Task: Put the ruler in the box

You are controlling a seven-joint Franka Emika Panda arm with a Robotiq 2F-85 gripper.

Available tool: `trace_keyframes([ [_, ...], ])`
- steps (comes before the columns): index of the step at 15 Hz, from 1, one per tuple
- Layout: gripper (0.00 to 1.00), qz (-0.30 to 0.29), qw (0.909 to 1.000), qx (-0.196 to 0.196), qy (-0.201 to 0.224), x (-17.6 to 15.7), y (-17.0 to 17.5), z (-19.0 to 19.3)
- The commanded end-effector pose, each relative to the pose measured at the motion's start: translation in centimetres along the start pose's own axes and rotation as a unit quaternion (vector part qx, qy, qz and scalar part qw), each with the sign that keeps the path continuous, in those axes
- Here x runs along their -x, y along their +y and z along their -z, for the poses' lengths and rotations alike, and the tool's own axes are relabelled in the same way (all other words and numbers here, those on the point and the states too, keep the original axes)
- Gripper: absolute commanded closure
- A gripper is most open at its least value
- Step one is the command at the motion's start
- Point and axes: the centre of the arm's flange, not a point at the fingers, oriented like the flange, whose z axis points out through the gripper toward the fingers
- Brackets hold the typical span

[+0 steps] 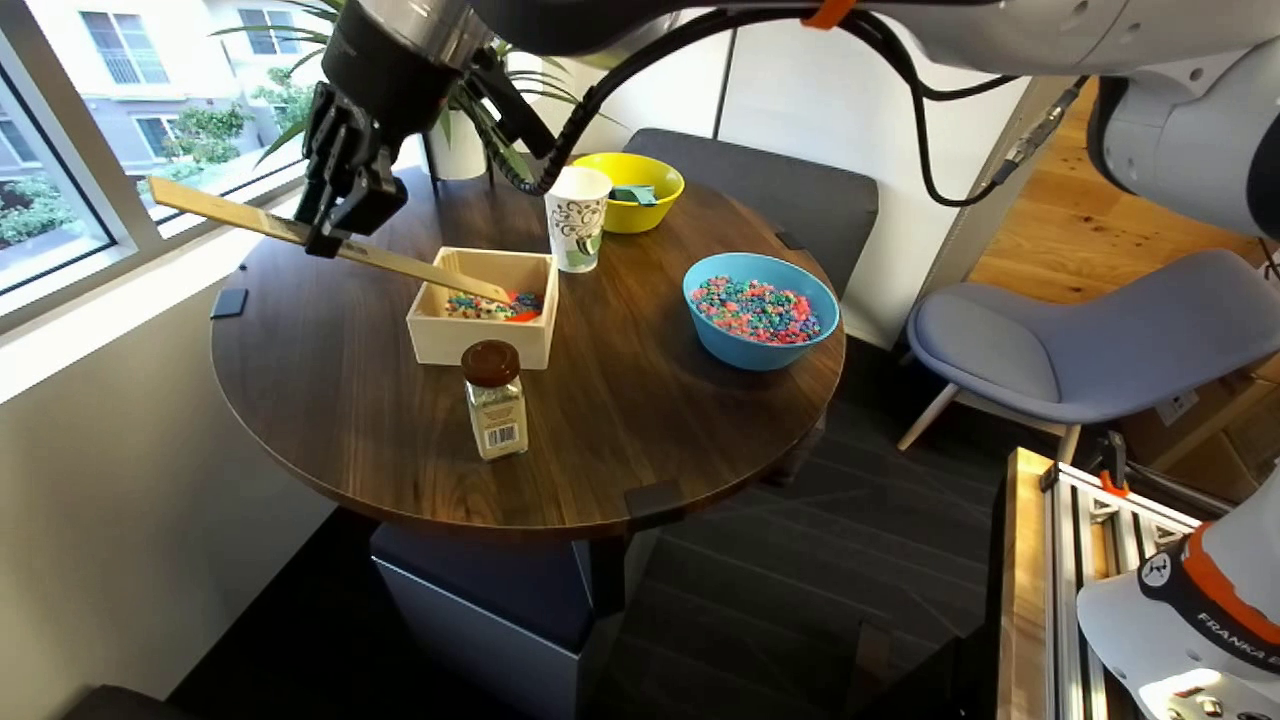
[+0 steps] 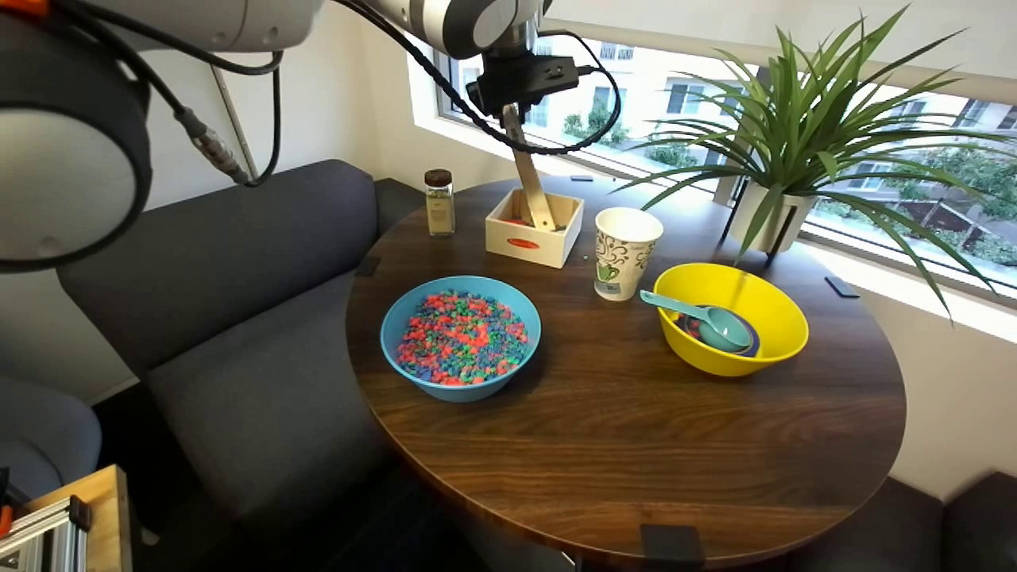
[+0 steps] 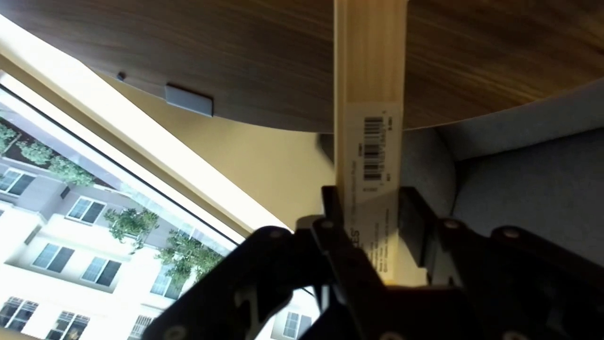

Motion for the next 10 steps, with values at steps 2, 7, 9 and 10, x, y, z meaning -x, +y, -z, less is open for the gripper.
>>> trace_keyframes([
  [2,0.9,0.024,0.9996,-0.005,-0.012,1.6,1.1,-1.7],
  [7,0.9,0.026,0.9977,-0.019,-0.059,2.1,1.4,-2.1],
  [9,0.9,0.023,0.9961,-0.028,-0.081,2.4,1.3,-2.2],
  [10,0.9,0.022,0.9952,-0.033,-0.09,2.5,1.2,-2.3],
])
